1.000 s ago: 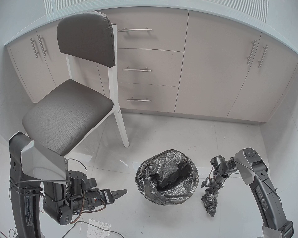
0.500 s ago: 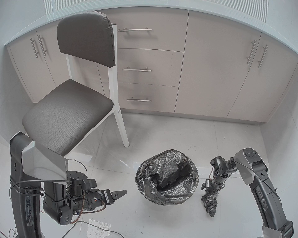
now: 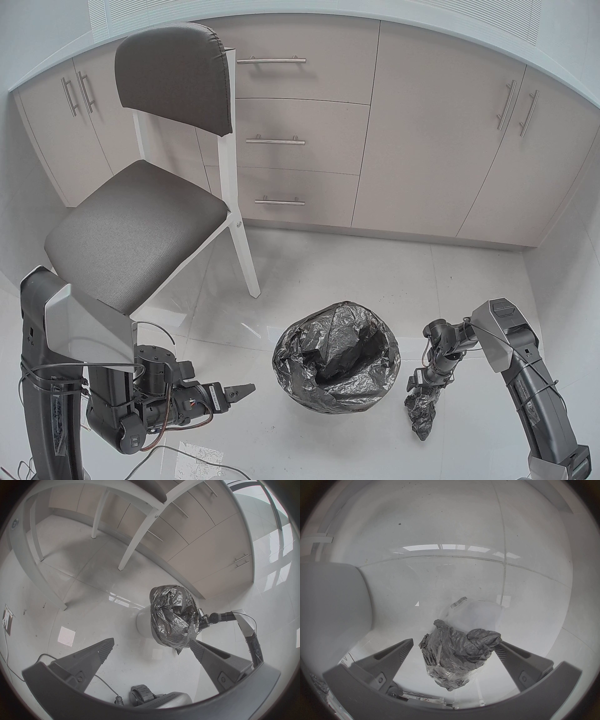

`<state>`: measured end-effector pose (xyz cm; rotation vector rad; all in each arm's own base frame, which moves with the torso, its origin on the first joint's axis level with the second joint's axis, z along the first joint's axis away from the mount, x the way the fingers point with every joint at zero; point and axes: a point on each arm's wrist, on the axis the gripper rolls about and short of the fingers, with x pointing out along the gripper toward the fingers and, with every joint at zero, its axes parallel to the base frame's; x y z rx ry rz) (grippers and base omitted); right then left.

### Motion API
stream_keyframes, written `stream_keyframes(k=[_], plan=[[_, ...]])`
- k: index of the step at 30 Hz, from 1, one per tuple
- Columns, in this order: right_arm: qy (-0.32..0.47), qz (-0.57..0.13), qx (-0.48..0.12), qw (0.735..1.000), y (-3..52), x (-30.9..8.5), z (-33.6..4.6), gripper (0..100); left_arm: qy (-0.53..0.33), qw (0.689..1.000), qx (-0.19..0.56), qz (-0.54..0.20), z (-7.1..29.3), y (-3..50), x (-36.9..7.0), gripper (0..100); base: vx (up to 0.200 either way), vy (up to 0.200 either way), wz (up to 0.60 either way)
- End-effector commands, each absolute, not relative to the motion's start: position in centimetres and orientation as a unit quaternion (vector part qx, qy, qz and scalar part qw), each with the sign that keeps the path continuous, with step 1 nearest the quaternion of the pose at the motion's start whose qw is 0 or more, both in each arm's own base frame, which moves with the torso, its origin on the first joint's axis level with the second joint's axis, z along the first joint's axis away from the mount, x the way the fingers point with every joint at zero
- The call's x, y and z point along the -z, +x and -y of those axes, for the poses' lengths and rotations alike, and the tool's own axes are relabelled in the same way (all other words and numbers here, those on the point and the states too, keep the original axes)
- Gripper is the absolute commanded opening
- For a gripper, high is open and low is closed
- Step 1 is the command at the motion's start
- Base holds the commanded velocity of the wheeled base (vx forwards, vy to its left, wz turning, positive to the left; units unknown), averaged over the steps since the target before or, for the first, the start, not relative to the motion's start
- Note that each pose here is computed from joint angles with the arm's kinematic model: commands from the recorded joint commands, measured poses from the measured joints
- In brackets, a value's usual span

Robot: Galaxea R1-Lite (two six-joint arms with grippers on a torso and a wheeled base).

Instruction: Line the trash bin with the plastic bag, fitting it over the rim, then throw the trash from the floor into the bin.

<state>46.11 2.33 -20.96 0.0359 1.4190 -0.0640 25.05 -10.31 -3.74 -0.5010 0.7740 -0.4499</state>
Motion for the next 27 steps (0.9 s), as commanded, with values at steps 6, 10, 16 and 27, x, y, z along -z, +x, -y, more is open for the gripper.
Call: stream_keyframes(k=[6, 10, 16, 27], plan=[[0.014, -0.651, 0.028, 0.758, 46.08, 21.03, -2.33, 100, -0.240, 0.871, 0.215, -0.371, 10.30, 25.02, 3.79, 100, 0.000, 0.000, 0.00], [0.014, -0.652, 0.028, 0.758, 46.09, 21.03, -2.26, 100, -0.240, 0.871, 0.215, -0.371, 10.32, 25.05, 3.78, 100, 0.000, 0.000, 0.00], [0.007, -0.651, 0.022, 0.759, 46.12, 21.03, -2.33, 100, -0.240, 0.871, 0.215, -0.371, 10.30, 25.02, 3.79, 100, 0.000, 0.000, 0.00], [-0.001, -0.654, 0.016, 0.757, 46.04, 21.04, -2.33, 100, -0.240, 0.871, 0.215, -0.371, 10.30, 25.02, 3.79, 100, 0.000, 0.000, 0.00]])
